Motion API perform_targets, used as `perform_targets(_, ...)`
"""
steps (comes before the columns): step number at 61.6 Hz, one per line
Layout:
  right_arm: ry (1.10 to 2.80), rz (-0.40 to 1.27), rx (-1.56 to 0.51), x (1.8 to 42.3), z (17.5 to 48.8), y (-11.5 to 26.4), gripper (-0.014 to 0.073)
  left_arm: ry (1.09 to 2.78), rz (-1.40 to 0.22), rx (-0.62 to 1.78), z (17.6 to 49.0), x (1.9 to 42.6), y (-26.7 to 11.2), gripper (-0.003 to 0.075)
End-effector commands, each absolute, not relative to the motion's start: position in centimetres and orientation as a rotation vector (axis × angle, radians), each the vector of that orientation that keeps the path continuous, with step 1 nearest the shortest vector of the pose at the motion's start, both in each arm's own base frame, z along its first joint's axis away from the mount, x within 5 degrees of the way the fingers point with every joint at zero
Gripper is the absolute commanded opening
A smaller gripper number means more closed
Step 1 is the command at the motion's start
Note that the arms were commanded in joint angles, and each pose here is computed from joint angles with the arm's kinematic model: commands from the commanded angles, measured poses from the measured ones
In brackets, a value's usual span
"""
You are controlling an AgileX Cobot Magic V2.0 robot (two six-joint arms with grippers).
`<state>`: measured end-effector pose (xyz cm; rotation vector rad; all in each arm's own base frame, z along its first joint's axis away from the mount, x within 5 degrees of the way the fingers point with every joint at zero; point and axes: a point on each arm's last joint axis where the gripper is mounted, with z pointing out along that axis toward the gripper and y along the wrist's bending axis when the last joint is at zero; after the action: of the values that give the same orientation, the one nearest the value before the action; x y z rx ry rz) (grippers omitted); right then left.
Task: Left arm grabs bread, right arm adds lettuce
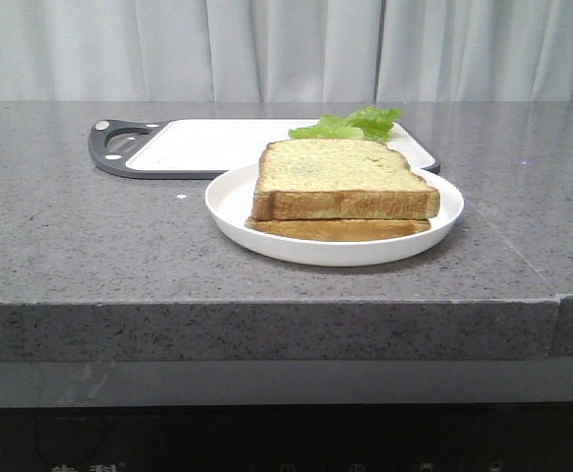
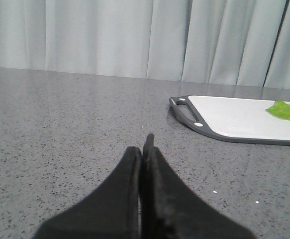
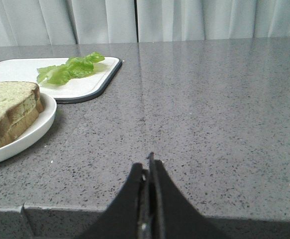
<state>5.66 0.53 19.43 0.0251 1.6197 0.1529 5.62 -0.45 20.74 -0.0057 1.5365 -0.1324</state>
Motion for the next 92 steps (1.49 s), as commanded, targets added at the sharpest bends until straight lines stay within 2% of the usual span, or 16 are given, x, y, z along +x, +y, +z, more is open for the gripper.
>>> perform_targets(1,1.51,0.136,0.028,5.5,20.4,0.4,-0.0118,1.441,-0.15,-0.016,21.4,5.4,-0.4,-0.002)
perform_targets(35,1.507,0.136,0.028,5.5,20.4,0.4,-0.0118,1.441,-0.15,-0.016,21.4,5.4,-0.4,-0.002)
perform_targets(55,1.421,0.161,0.058,5.3,21.8,0.3,-0.0118,1.383,-0.193,-0.054,22.4,5.2,-0.4,-0.002)
perform_targets(65,1.345,0.17,0.05,4.4,25.4,0.3,-0.0118,1.303,-0.229,-0.075,25.7,4.4,-0.3,-0.002)
perform_targets(74,1.343,0.156,0.018,3.4,29.2,0.4,-0.0118,1.259,-0.231,-0.06,30.3,2.9,-0.3,-0.002)
perform_targets(81,1.377,0.143,0.0,3.4,32.6,0.4,-0.0118,1.294,-0.227,-0.049,33.7,2.4,-0.3,-0.002)
perform_targets(92,1.481,0.148,-0.012,4.4,36.1,0.6,-0.0118,1.417,-0.223,-0.042,37.7,3.4,-0.5,-0.002)
